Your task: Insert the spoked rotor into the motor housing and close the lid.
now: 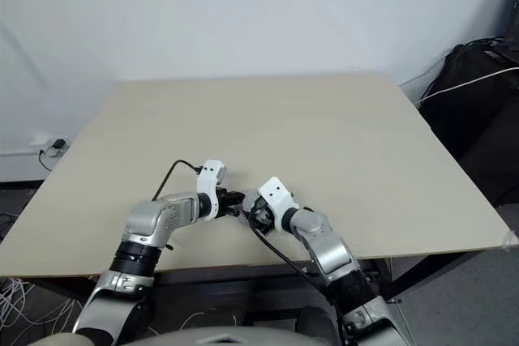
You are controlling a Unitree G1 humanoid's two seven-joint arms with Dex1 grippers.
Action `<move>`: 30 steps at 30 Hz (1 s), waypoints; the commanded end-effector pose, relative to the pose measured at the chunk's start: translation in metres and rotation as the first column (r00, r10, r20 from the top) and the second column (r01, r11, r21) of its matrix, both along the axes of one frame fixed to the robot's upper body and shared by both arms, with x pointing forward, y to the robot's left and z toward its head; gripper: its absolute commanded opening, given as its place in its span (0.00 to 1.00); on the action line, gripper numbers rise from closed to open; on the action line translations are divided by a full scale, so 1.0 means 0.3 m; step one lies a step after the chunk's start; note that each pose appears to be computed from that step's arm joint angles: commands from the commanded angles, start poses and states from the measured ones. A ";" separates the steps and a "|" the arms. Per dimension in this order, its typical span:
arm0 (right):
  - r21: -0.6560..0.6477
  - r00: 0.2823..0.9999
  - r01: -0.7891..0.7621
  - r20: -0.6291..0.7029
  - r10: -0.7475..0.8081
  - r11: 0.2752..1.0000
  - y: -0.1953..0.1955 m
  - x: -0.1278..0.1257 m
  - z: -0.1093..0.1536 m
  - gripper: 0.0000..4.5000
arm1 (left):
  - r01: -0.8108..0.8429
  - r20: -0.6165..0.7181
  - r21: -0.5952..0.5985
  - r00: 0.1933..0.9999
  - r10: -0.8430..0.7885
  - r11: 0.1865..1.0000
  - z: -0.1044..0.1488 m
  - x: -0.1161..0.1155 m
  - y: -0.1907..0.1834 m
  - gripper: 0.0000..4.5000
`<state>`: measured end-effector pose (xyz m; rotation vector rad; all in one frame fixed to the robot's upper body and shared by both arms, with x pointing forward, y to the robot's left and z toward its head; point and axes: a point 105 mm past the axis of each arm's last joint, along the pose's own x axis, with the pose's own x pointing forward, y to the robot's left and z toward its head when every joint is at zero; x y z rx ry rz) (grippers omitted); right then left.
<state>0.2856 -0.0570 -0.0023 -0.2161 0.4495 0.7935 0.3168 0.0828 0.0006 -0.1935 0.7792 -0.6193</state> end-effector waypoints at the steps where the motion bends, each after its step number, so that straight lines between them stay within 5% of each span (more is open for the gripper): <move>1: 0.047 1.000 -0.008 0.028 0.007 0.999 -0.057 -0.021 0.070 0.99 | 0.042 -0.061 0.013 0.997 -0.041 0.999 -0.045 -0.040 -0.019 0.01; 7: 0.162 0.977 0.208 0.022 -0.214 0.965 -0.220 -0.032 0.158 0.99 | 0.053 -0.052 -0.001 0.997 -0.053 0.999 -0.039 -0.038 -0.032 0.01; 12: 0.329 0.873 0.484 -0.244 -0.422 0.811 -0.250 -0.036 0.156 0.99 | 0.067 -0.049 -0.001 0.997 -0.067 0.998 -0.041 -0.039 -0.039 0.01; 18: 0.376 0.700 0.651 -0.632 -0.331 0.659 -0.156 -0.064 0.111 0.99 | 0.078 -0.047 -0.004 0.996 -0.078 0.997 -0.042 -0.041 -0.046 0.01; 30: 0.456 0.616 0.668 -0.782 -0.094 0.588 -0.070 -0.039 0.130 0.99 | 0.082 -0.044 0.004 0.996 -0.081 0.997 -0.045 -0.045 -0.037 0.01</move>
